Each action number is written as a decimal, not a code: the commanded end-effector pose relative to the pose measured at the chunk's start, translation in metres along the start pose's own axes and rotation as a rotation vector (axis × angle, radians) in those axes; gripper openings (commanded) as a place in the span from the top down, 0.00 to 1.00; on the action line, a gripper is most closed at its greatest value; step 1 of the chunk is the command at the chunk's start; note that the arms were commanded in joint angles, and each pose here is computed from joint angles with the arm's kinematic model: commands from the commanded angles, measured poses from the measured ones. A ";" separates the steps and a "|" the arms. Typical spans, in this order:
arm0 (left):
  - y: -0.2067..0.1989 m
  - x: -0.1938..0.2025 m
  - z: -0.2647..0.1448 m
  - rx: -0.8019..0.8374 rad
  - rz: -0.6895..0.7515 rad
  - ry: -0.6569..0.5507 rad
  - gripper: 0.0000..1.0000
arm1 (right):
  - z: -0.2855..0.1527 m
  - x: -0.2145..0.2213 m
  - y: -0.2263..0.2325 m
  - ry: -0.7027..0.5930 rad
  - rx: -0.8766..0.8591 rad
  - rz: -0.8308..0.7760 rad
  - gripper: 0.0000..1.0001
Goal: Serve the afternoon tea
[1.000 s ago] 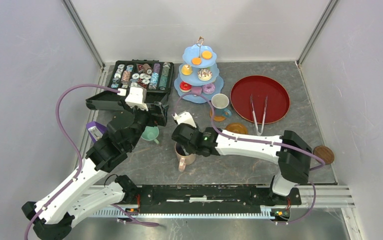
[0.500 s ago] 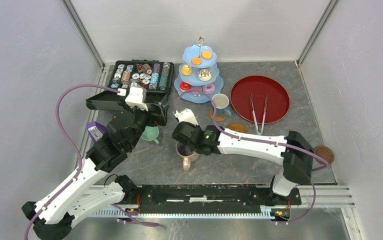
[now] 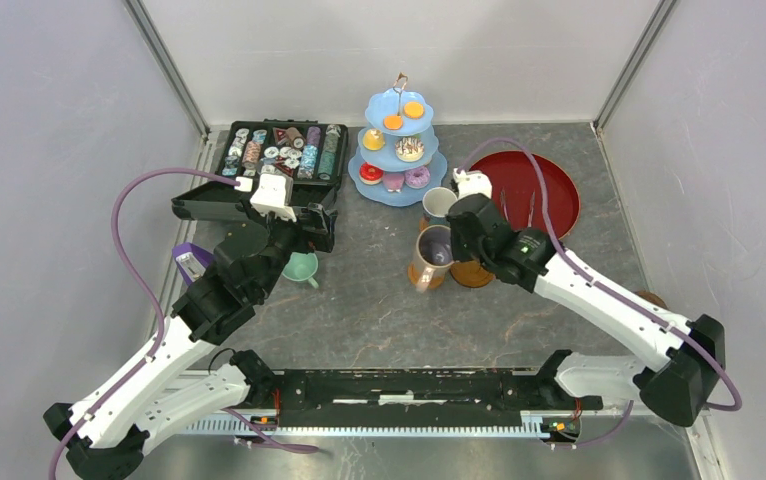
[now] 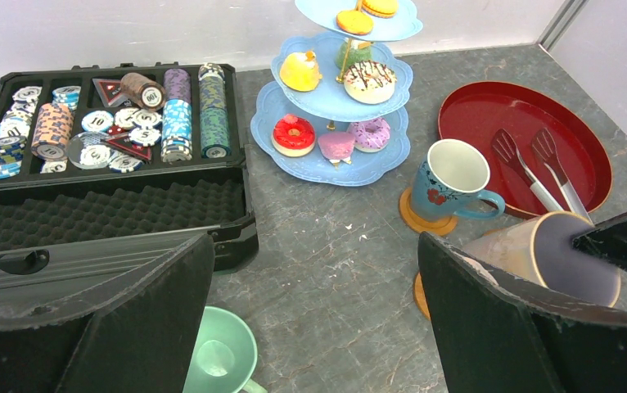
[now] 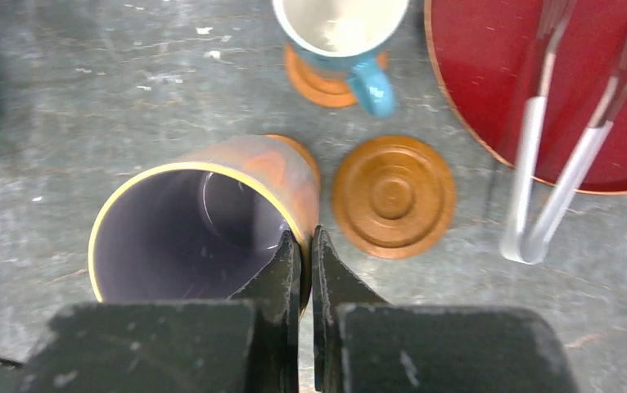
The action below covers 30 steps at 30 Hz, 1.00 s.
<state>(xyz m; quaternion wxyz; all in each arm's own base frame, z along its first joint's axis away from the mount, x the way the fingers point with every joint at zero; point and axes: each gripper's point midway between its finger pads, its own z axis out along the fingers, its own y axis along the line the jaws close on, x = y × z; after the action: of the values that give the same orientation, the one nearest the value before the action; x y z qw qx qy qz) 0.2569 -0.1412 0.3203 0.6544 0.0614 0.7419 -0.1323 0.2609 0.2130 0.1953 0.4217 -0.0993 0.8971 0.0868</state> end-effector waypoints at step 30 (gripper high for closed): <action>0.000 -0.011 0.003 -0.014 -0.010 -0.027 0.00 | 0.043 0.006 -0.115 0.028 0.089 0.121 1.00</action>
<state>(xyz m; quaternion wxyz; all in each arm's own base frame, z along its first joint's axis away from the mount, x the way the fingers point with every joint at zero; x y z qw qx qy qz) 0.2598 -0.1438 0.3152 0.6489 0.0646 0.7473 -0.1277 0.2982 0.1005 0.1359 0.3587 -0.0295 0.9321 0.0418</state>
